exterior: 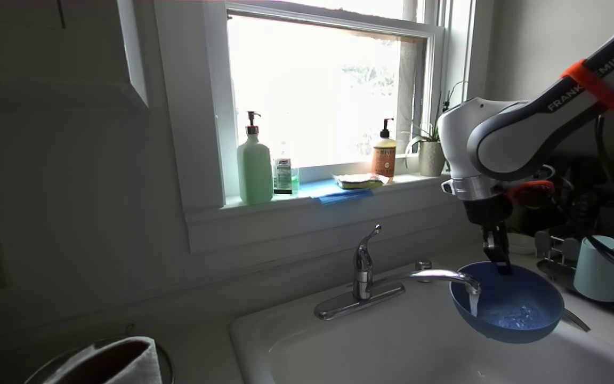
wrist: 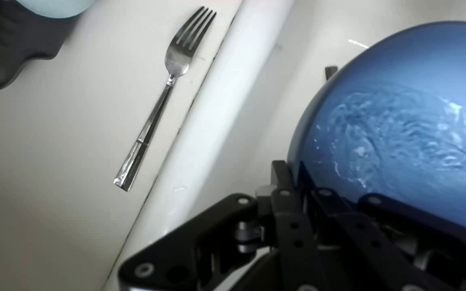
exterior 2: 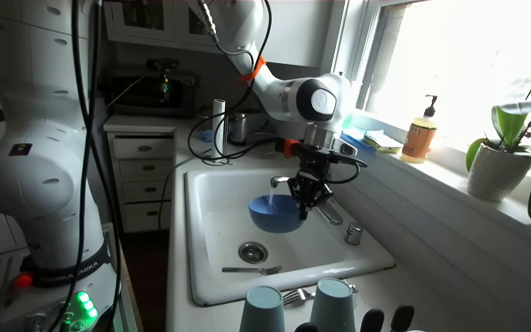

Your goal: Put the blue bowl under the running water, pour the water in the sink, put the blue bowl under the running water again, pour the water in the sink and then put the bowl back on the counter

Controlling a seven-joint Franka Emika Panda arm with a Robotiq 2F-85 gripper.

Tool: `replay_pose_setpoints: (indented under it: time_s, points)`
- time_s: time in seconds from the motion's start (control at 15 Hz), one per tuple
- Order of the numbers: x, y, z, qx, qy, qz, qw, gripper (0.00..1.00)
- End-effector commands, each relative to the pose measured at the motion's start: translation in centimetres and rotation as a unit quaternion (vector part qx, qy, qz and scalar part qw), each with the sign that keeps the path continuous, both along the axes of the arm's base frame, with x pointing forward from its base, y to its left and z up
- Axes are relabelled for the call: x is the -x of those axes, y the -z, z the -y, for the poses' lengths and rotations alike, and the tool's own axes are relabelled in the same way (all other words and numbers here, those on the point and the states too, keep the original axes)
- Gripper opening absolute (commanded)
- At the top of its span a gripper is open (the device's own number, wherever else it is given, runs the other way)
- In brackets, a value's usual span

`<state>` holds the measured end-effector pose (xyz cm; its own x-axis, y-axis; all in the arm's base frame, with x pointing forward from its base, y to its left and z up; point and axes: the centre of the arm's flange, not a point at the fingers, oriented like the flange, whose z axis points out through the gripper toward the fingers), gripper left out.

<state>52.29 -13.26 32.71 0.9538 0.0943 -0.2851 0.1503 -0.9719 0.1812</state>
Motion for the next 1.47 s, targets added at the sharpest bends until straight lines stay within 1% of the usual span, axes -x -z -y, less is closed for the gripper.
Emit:
replay_pose_setpoints:
  time_s: [0.0,0.2,0.4,0.6,0.73,0.87,1.07,1.4]
  points:
    - [-0.6,-0.3,0.6,-0.020,-0.004,-0.006,0.9998,0.01]
    - [-0.5,-0.5,0.6,-0.013,-0.012,-0.005,0.9998,0.01]
    - [-0.4,-0.9,0.4,0.009,-0.025,0.002,0.9996,0.01]
    - [-0.6,-1.5,0.4,0.053,-0.054,0.014,0.9971,0.01]
    - [-0.8,-1.8,0.4,0.089,-0.078,0.028,0.9925,0.01]
    - [-1.1,-2.2,0.2,0.129,-0.110,0.048,0.9843,0.01]
    - [-1.4,-2.6,-0.7,0.185,-0.160,0.081,0.9663,0.01]
    - [-0.8,-3.2,-2.5,0.265,-0.236,0.131,0.9256,0.01]
